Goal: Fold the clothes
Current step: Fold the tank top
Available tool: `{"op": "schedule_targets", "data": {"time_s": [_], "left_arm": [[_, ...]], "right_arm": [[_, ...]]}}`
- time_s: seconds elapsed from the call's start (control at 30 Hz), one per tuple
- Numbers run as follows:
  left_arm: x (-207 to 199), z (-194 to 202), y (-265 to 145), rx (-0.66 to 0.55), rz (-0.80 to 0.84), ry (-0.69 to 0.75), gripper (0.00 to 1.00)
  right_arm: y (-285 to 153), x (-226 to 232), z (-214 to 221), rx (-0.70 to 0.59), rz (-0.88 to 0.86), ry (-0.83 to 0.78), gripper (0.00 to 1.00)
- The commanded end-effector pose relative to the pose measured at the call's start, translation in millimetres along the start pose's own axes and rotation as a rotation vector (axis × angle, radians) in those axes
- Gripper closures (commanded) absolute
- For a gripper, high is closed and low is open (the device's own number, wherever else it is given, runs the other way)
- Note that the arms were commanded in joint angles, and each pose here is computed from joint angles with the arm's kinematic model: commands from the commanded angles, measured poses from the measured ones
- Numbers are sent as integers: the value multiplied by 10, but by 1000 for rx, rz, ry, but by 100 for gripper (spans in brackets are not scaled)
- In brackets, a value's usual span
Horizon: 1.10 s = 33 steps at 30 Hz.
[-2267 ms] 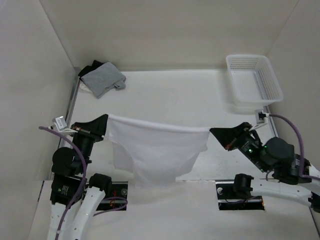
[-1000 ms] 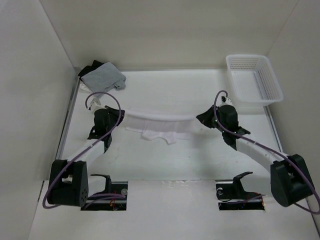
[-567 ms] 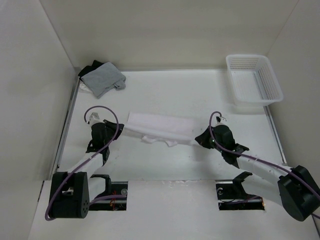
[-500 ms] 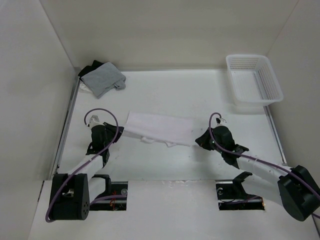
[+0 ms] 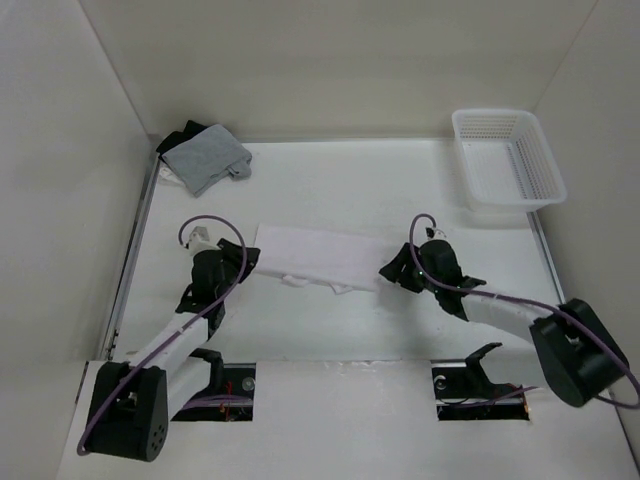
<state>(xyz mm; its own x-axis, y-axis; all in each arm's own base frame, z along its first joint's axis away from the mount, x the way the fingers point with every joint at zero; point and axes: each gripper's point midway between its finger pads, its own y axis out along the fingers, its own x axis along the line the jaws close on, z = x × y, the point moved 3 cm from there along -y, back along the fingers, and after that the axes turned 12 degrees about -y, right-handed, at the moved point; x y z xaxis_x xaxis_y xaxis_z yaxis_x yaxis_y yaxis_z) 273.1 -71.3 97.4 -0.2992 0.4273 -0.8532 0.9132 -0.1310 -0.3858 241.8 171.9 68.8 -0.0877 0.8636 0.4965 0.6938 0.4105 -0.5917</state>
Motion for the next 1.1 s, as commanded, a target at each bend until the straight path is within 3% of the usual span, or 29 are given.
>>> {"op": "schedule_targets", "data": {"time_s": [0.0,0.13,0.2,0.3,0.4,0.57,0.83,1.07], "left_arm": [[-402,55,43,-21,91,75,69],[-541,201,29,-2,136,119,69],[-607,228,6,5,161,122,69],[-693,281,-37,16,201,130,69],[-755,360,-73,40,230,137,69],[-831,630,-135,112,268,168,69],[-893,923,-185,190,300,185,68],[-907,866,-239,177,318,167,68]], "right_arm": [[198,250,-153,-13,-137,4,44],[431,234,-40,25,-149,95,53],[522,240,-13,32,-158,145,65],[529,234,-133,-25,-199,230,84],[378,179,-298,-119,-213,263,93],[-53,79,-334,-191,-145,199,94],[-756,47,-623,-284,47,-37,93],[-574,725,-889,-199,19,-270,92]]}}
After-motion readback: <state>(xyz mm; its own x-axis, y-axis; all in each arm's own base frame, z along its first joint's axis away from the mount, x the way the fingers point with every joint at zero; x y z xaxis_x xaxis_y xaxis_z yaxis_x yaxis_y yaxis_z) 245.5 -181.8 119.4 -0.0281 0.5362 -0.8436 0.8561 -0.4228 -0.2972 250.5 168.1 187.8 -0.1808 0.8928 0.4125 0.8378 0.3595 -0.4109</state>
